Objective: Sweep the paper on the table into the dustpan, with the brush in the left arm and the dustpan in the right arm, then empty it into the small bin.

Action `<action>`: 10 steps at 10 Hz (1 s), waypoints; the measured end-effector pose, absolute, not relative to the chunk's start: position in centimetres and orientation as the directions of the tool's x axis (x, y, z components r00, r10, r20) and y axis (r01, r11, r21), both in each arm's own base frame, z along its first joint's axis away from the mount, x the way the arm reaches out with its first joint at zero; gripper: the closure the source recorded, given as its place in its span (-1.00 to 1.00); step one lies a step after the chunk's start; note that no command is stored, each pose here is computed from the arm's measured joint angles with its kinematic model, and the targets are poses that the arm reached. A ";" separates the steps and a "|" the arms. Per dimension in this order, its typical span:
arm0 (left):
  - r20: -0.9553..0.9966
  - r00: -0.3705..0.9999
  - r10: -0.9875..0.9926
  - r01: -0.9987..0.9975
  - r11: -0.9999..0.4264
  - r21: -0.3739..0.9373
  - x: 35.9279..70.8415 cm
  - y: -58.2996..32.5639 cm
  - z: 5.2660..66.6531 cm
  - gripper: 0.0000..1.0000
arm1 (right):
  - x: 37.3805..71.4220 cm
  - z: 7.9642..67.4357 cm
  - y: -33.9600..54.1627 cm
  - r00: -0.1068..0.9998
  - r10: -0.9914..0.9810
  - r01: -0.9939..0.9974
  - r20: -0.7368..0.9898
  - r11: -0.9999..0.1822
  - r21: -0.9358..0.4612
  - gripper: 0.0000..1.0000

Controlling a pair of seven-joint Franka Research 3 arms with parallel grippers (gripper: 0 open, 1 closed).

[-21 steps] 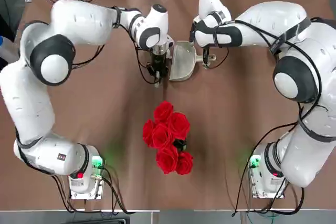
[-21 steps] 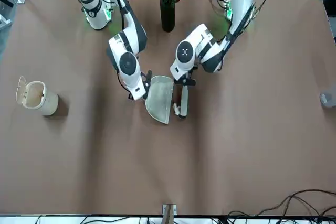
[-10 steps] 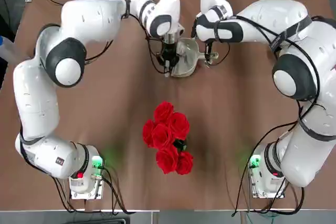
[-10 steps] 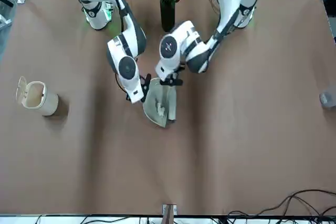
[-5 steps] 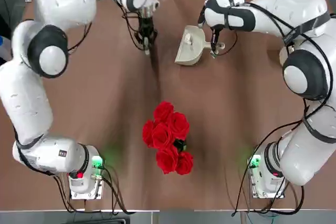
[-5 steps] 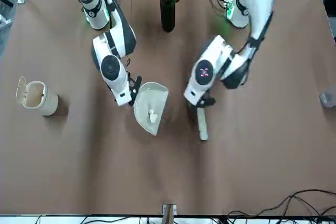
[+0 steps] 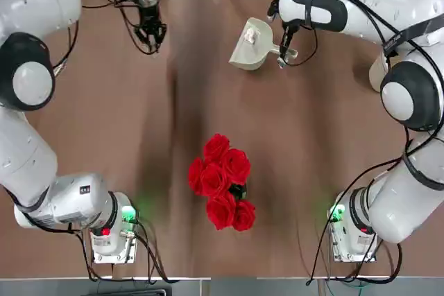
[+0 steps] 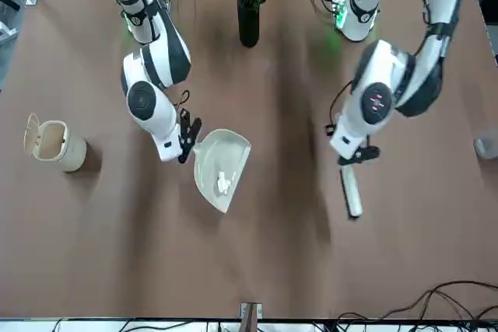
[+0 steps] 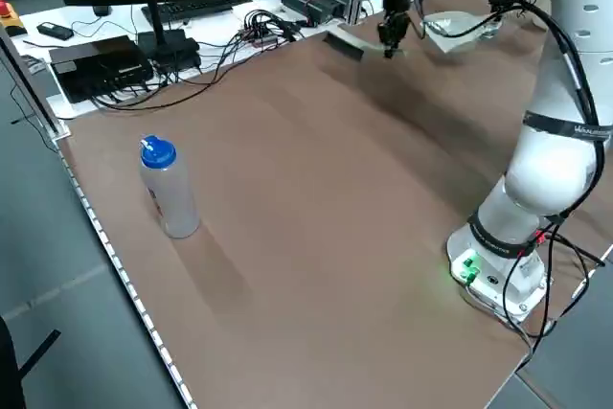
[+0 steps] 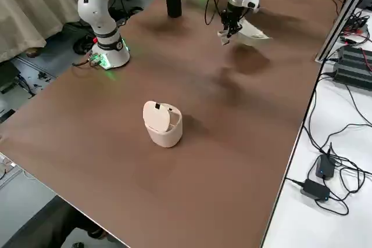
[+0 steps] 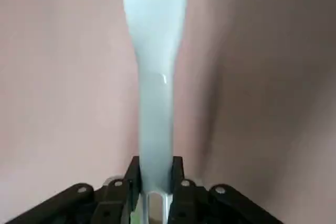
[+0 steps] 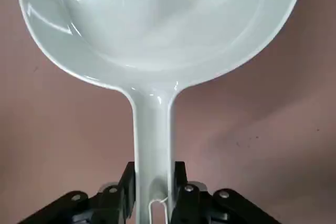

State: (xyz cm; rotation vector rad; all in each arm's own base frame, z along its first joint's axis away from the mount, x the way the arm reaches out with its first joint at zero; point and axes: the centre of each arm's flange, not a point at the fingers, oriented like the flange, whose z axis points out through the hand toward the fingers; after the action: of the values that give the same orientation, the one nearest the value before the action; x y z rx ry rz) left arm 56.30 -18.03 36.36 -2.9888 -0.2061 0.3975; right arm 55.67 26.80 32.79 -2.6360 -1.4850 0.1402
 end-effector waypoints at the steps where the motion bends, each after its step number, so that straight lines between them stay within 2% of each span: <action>1: -0.269 0.951 0.152 0.121 -0.984 -0.129 56.8 -14.4 35.8 0.45 | 55.9 32.5 26.3 0.540 0.841 0.832 -0.003 -0.535 -0.151 0.35; 3: -0.292 0.948 0.129 0.099 -0.988 -0.116 56.5 -8.8 35.2 0.45 | 56.3 32.5 25.8 0.562 0.827 0.819 0.018 -0.553 -0.152 0.35; 5: -0.307 0.949 0.072 0.042 -0.994 -0.101 54.7 -5.6 33.4 0.45 | 57.1 32.7 24.4 0.599 0.800 0.794 0.027 -0.589 -0.149 0.35; 10: -0.387 0.922 -0.006 -0.042 -0.996 -0.085 50.4 -6.2 27.8 0.45 | 60.3 36.9 18.0 0.851 0.524 0.522 0.025 -0.841 -0.146 0.35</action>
State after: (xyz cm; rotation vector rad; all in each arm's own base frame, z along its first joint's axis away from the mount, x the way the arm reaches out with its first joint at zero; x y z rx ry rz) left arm 50.42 -6.15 27.85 -2.9900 0.0377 0.6008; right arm 60.34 18.03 36.90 -2.8796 -0.8182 0.0236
